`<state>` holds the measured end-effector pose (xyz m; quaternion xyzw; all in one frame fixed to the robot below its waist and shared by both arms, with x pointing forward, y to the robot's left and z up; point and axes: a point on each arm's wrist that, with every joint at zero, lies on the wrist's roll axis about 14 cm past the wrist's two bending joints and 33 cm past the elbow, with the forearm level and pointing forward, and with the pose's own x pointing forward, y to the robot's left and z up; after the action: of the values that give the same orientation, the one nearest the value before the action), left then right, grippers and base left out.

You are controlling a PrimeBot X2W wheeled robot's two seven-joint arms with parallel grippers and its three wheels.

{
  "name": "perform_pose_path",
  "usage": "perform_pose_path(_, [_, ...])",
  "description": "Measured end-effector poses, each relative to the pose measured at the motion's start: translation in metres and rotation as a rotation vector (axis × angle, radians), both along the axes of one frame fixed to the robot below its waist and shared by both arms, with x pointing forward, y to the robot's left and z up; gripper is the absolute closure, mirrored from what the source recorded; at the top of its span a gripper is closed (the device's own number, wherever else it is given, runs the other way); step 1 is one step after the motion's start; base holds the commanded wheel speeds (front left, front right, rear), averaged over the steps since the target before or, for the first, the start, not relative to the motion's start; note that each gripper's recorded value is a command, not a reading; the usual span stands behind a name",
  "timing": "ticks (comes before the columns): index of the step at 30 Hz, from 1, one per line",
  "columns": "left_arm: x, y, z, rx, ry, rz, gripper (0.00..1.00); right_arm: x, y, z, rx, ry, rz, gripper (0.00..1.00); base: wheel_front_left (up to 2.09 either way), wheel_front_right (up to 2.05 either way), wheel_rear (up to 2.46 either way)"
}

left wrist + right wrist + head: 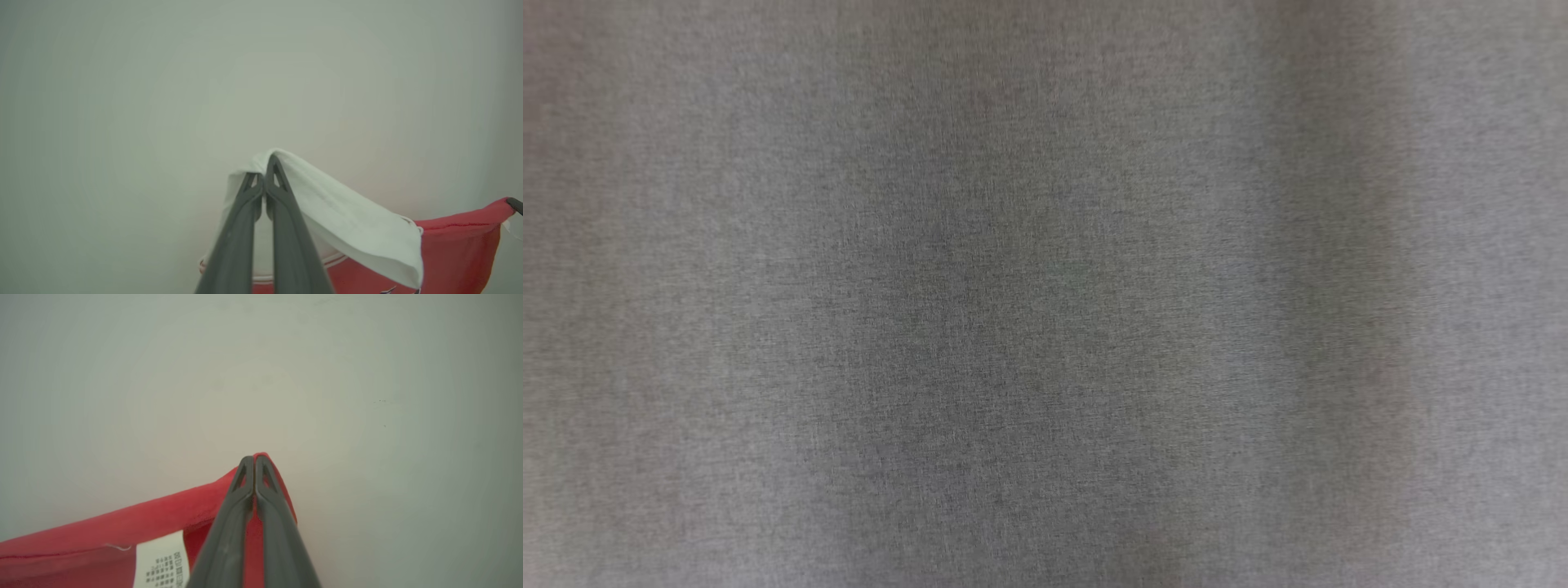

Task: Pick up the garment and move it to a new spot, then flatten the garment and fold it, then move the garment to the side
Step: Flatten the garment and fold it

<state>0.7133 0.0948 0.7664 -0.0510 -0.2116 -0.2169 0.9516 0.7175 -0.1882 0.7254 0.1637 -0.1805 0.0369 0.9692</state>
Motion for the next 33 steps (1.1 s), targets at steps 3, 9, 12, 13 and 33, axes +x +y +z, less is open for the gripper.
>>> perform_pose_path(3, [0.009,-0.003,-0.021,0.000,0.030,-0.001,1.00,0.005,0.008,-0.010,-0.029,-0.004,0.010,1.00,0.00,0.00,0.00])
perform_pose_path(9, [0.021,-0.012,-0.060,-0.034,0.080,-0.037,1.00,0.016,0.024,-0.045,-0.034,0.025,0.037,1.00,0.00,0.00,0.00])
perform_pose_path(12, [0.021,-0.018,-0.079,-0.095,0.099,-0.080,1.00,0.019,0.033,-0.066,-0.057,0.041,0.056,1.00,0.00,0.00,0.00])
perform_pose_path(13, [0.019,-0.019,-0.087,-0.106,0.107,-0.088,1.00,0.019,0.036,-0.074,-0.061,0.049,0.063,1.00,0.00,0.00,0.00])
perform_pose_path(33, [-0.101,0.009,-0.159,-0.231,0.321,-0.154,1.00,-0.101,0.032,-0.168,-0.013,0.244,0.200,1.00,0.00,0.00,0.00])
